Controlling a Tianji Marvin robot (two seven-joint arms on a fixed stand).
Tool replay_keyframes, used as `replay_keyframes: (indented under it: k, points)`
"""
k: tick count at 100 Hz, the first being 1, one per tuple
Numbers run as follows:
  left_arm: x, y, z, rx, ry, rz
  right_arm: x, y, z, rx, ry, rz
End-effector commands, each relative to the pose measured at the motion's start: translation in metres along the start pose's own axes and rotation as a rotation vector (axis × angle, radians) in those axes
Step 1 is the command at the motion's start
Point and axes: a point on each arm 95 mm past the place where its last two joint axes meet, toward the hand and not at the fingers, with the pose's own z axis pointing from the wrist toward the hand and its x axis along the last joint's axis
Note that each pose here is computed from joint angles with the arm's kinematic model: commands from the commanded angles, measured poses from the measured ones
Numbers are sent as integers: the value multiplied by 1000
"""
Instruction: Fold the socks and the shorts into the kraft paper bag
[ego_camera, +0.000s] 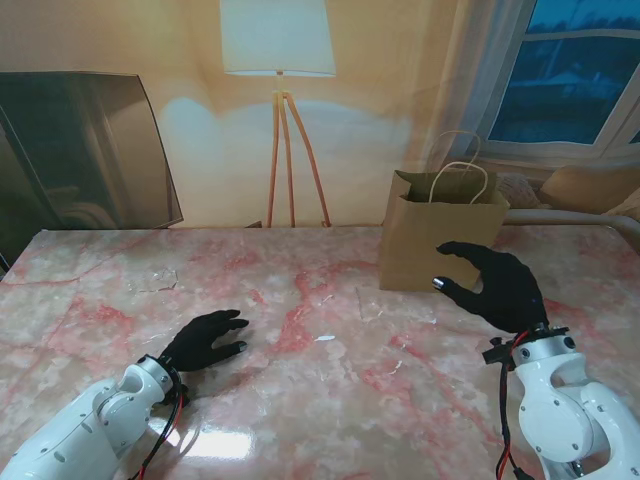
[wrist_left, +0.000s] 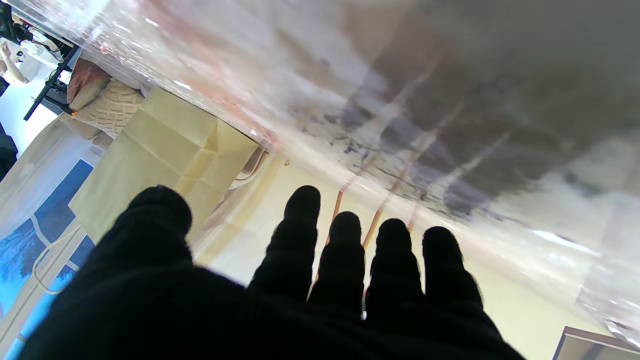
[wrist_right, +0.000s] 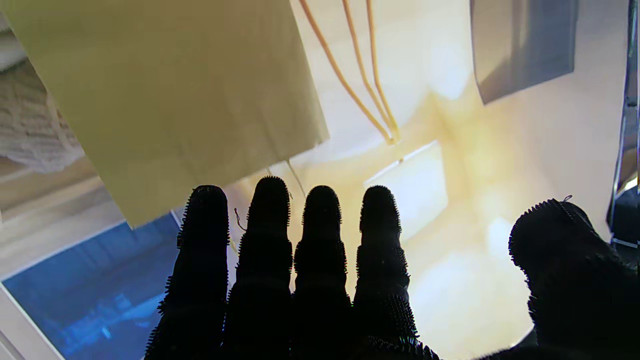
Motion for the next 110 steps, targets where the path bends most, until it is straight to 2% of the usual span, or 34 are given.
replay_keyframes:
  k: [1,46,110]
  points:
    - [-5,14,-10,-31,-23,-4,0,-16,-8,40,-11,19]
    - [-1,1,-20,-10,-28,40,8,-49,-17,155,-14,77]
    - [7,-6,-24,59,-24,53,9,-94,-33,297,-42,158]
